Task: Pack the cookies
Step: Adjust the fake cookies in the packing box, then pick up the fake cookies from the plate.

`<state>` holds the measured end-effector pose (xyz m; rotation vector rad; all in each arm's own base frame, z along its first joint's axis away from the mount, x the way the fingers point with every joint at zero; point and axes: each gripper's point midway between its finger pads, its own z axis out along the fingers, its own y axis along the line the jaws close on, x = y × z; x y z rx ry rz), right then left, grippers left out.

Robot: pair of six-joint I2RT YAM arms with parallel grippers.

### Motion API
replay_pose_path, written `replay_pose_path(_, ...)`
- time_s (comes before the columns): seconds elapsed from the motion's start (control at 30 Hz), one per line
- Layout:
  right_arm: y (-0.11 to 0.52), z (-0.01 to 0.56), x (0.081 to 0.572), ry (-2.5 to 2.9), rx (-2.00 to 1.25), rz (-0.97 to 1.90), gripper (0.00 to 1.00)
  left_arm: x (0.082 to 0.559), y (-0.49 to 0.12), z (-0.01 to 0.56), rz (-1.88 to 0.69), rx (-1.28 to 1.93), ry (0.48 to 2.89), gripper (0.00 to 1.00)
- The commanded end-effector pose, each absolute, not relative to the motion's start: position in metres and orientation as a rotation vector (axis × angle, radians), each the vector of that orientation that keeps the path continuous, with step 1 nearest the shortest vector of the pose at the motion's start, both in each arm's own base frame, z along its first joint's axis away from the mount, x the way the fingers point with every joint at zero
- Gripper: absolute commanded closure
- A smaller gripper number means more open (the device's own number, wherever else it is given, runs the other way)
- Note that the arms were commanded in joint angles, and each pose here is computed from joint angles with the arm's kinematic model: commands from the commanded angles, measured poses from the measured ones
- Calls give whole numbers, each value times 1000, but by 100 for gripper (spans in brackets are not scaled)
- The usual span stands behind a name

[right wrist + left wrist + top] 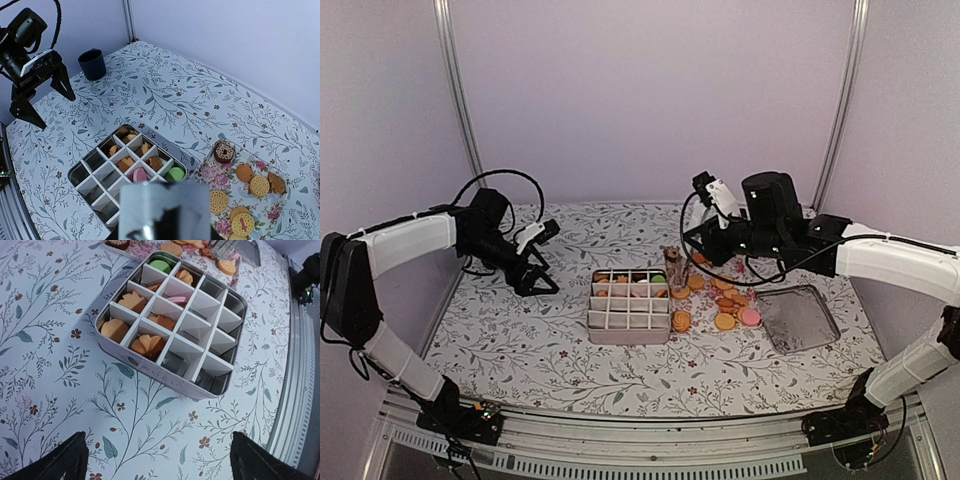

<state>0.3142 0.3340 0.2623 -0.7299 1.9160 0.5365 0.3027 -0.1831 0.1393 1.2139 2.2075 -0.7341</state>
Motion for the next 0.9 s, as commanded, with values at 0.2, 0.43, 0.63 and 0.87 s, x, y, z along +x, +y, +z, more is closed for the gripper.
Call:
replay_pose_path(0.2,305,233,280,1997,-655,624,68,303,-223,110,-846,1246,2236,1)
replay_pose_path(0.43,312,216,281,2023,-643,655,67,290,-254,74,-888,1330,2300,1)
replay_pose_path(0.63,310,206,283,2044,-635,634,67,295,-260,57,-836,1330,2329,1)
replay_pose_path(0.87,311,201,286,2043,-643,617,67,296,-264,73,-928,1309,2296,1)
